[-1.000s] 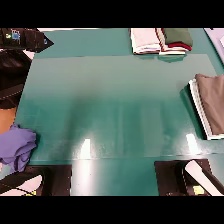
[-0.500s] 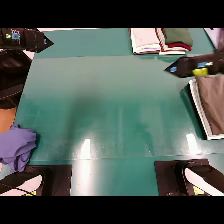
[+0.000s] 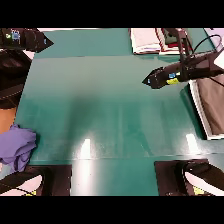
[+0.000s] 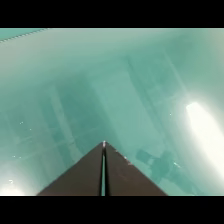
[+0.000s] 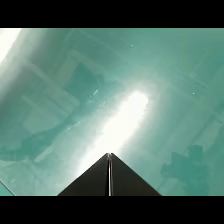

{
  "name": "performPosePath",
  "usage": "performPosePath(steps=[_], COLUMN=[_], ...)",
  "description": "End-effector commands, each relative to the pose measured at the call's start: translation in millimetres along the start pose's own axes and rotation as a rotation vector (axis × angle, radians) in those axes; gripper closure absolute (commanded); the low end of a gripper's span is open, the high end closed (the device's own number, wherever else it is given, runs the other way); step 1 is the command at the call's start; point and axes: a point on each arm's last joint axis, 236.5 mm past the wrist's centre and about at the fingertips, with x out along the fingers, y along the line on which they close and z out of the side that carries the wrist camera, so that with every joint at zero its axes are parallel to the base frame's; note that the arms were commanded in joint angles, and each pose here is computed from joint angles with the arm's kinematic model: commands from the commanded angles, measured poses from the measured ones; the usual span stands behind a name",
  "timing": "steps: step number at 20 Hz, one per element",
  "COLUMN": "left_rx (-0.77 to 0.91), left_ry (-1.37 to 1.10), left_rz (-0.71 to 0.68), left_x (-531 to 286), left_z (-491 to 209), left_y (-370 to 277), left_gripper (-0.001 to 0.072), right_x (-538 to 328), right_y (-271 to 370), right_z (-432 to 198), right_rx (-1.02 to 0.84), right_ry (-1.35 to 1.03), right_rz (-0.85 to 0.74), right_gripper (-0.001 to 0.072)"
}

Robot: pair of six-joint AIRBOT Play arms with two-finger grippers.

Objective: Fold the shirts.

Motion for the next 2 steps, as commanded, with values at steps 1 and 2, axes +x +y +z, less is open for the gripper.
performPosePath(steps=[1, 2], left_rx=[0.001, 0.0], left_ry=[-0.001, -0.001], left_rz=[0.0, 0.0], left_x=[-0.4, -0.2], left_z=[0.1, 0.1], left_y=[-0.3, -0.2], left_gripper=[0.0681, 0.0681], right_x=[2.6, 2.6], right_y=[2.6, 2.7], right_z=[-1.3, -1.3], right_rx=[-0.009, -0.009], right_ry=[0.008, 0.008], right_rz=[0.002, 0.003], right_gripper=[0.0695, 0.0695])
